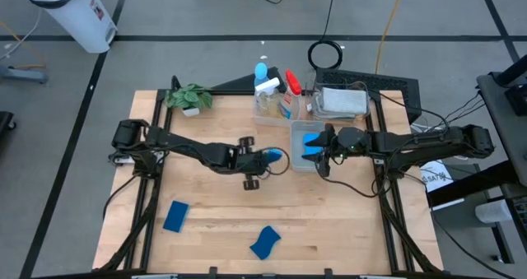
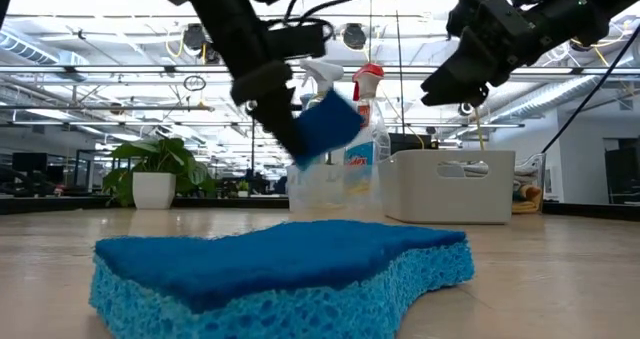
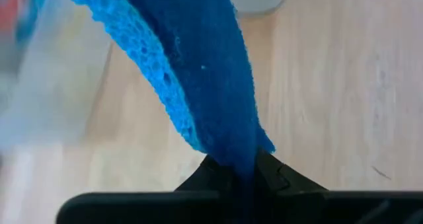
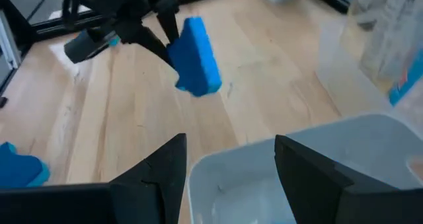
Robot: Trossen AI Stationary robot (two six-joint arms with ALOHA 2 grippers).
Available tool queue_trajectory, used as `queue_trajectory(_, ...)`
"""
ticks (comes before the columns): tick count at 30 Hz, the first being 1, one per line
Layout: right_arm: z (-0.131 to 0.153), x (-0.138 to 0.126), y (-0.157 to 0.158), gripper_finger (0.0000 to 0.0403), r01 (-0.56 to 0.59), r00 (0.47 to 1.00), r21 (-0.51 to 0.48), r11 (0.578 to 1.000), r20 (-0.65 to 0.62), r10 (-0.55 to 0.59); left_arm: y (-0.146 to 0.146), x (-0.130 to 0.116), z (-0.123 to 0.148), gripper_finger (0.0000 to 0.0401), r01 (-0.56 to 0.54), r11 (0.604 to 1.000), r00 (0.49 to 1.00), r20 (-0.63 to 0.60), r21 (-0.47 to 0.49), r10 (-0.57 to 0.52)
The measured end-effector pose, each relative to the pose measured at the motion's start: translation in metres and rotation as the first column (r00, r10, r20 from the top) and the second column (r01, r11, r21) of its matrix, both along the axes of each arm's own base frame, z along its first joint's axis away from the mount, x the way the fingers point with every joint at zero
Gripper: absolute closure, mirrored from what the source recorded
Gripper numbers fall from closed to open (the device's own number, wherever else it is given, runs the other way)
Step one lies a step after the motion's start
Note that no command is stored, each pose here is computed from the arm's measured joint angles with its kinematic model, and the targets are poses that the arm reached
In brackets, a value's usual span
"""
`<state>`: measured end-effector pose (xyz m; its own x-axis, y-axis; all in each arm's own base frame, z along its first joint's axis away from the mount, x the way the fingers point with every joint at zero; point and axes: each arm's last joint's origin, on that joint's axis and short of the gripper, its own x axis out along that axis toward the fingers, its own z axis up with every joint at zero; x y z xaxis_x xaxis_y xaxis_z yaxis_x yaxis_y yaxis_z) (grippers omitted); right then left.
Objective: Pick & Place Kitchen Items
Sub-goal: Put the blue sponge into the gray bin
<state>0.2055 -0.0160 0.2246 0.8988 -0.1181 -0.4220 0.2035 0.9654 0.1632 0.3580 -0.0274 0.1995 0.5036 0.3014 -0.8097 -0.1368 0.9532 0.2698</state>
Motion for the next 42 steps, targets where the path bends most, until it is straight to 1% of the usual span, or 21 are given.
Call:
queue_trajectory(3, 0.000, 0.005, 0.000, 0.0206, -0.007, 1.000, -0.013, 1.000, 0.030, 0.007, -0.004, 0.011, 0.004, 0.0388, 0.114, 0.990, 0.990, 0.076, 0.078, -0.120)
queue_trajectory(5, -0.001, 0.008, -0.001, 0.0206, -0.008, 0.999, -0.013, 1.000, 0.032, 0.008, -0.002, 0.015, 0.010, 0.0391, 0.150, 0.982, 0.978, 0.126, 0.118, -0.165)
queue_trajectory(7, -0.003, 0.013, -0.001, 0.0206, -0.008, 0.999, -0.014, 1.000, 0.046, 0.009, 0.002, 0.020, 0.013, 0.0391, 0.162, 0.977, 0.968, 0.172, 0.138, -0.184)
queue_trajectory(12, -0.010, 0.029, -0.002, 0.0206, -0.017, 0.996, -0.012, 1.000, 0.087, 0.018, 0.011, 0.024, 0.015, 0.0388, 0.171, 0.978, 0.959, 0.208, 0.116, -0.192)
queue_trajectory(18, -0.018, 0.042, 0.000, 0.0206, -0.115, 0.985, -0.011, 0.993, 0.130, 0.115, 0.019, 0.024, 0.014, 0.0391, 0.151, 0.982, 0.963, 0.207, 0.111, -0.172)
queue_trajectory(23, -0.026, 0.051, 0.000, 0.0206, -0.114, 0.982, -0.014, 0.993, 0.150, 0.114, 0.016, 0.025, 0.015, 0.0386, 0.221, 0.974, 0.946, 0.235, 0.042, -0.224)
queue_trajectory(25, -0.029, 0.054, 0.000, 0.0207, -0.121, 0.982, -0.007, 0.993, 0.148, 0.120, 0.013, 0.025, 0.015, 0.0385, 0.241, 0.970, 0.941, 0.240, 0.027, -0.241)
queue_trajectory(28, -0.031, 0.056, 0.002, 0.0213, -0.160, 0.976, 0.013, 0.987, 0.153, 0.156, 0.011, 0.025, 0.015, 0.0391, 0.245, 0.969, 0.941, 0.235, 0.024, -0.244)
queue_trajectory(30, -0.030, 0.056, 0.003, 0.0227, -0.188, 0.969, 0.019, 0.982, 0.164, 0.183, 0.011, 0.025, 0.015, 0.0392, 0.243, 0.970, 0.941, 0.237, 0.020, -0.240)
queue_trajectory(33, -0.028, 0.056, 0.004, 0.0264, -0.219, 0.959, 0.021, 0.976, 0.187, 0.211, 0.011, 0.025, 0.015, 0.0386, 0.240, 0.970, 0.942, 0.238, 0.018, -0.238)
queue_trajectory(36, -0.027, 0.056, 0.005, 0.0316, -0.241, 0.953, 0.024, 0.970, 0.196, 0.231, 0.011, 0.025, 0.015, 0.0377, 0.237, 0.972, 0.942, 0.241, 0.012, -0.232)
queue_trajectory(39, -0.027, 0.056, 0.005, 0.0376, -0.247, 0.951, 0.013, 0.969, 0.193, 0.240, 0.011, 0.025, 0.015, 0.0378, 0.225, 0.974, 0.943, 0.253, -0.007, -0.215)
queue_trajectory(40, -0.027, 0.056, 0.005, 0.0388, -0.250, 0.951, 0.013, 0.968, 0.193, 0.243, 0.011, 0.025, 0.015, 0.0378, 0.218, 0.976, 0.944, 0.256, -0.013, -0.208)
queue_trajectory(42, -0.027, 0.056, 0.005, 0.0392, -0.265, 0.947, 0.016, 0.964, 0.195, 0.257, 0.012, 0.025, 0.015, 0.0378, 0.202, 0.979, 0.946, 0.264, -0.029, -0.187)
